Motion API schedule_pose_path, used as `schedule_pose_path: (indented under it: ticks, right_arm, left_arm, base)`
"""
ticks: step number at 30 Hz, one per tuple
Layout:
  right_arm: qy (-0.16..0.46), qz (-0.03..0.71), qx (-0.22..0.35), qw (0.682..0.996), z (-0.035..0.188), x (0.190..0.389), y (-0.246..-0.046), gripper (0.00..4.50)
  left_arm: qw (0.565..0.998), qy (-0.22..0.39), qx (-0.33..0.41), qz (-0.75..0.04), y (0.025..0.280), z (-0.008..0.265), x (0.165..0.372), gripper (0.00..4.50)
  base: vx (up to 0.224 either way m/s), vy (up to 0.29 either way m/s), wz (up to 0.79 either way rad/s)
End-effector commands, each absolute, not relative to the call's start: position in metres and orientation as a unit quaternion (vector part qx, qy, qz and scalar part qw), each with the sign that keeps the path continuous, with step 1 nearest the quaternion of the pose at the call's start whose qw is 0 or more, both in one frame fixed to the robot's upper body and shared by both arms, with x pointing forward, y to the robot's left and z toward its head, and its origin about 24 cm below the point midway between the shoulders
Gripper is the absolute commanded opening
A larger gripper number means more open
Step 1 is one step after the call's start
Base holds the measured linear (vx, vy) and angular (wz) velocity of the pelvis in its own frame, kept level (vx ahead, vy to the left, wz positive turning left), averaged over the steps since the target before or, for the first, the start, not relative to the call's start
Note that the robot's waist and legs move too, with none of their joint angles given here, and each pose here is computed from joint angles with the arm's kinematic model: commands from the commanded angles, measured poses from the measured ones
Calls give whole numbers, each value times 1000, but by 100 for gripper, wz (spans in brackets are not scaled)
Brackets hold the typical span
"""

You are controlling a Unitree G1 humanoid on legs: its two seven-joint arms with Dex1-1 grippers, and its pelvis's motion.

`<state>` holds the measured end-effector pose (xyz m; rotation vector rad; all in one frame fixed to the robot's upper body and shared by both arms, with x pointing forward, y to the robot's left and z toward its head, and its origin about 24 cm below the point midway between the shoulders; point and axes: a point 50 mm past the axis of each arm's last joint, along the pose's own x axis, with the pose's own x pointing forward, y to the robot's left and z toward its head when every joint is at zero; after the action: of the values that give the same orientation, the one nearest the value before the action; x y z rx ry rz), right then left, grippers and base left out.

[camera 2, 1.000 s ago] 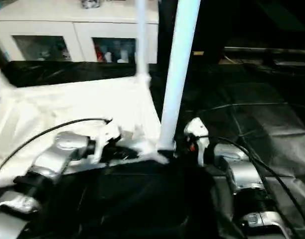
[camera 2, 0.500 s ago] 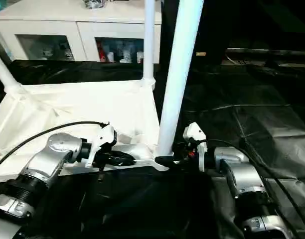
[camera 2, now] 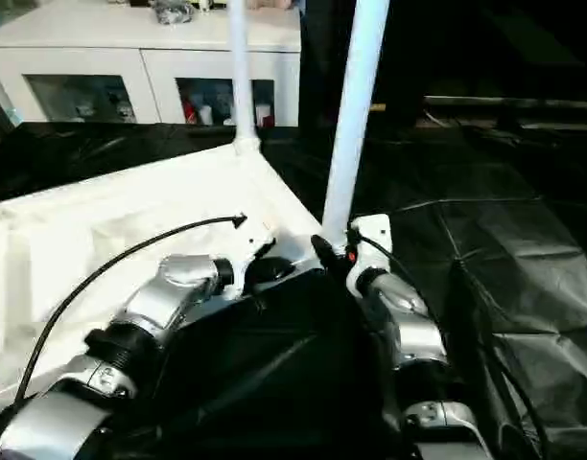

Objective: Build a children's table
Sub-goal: Rotate leg to tighten

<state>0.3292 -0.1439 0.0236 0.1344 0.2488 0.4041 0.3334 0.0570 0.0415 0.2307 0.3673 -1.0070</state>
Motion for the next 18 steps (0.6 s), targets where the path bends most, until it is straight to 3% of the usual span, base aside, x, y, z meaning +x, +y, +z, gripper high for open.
schedule_pose_path:
  ticks: [1, 7, 14, 18]
  right_arm:
    - [168, 298, 91, 935, 5, 315, -98, 343]
    - [147, 390, 65, 907, 19, 311, -103, 398]
    - [139, 523, 8, 841, 41, 295, -138, 398]
    - [151, 557, 1, 817, 48, 291, -153, 398]
  left_arm:
    - [844, 128, 103, -511, 32, 57, 331, 0]
    - [809, 131, 114, -562, 47, 55, 325, 0]
    - [747, 151, 114, -637, 80, 55, 311, 0]
    - [719, 168, 107, -666, 94, 56, 303, 0]
  base:
    - [0, 0, 0]
    - [0, 0, 0]
    - [0, 0, 0]
    - [0, 0, 0]
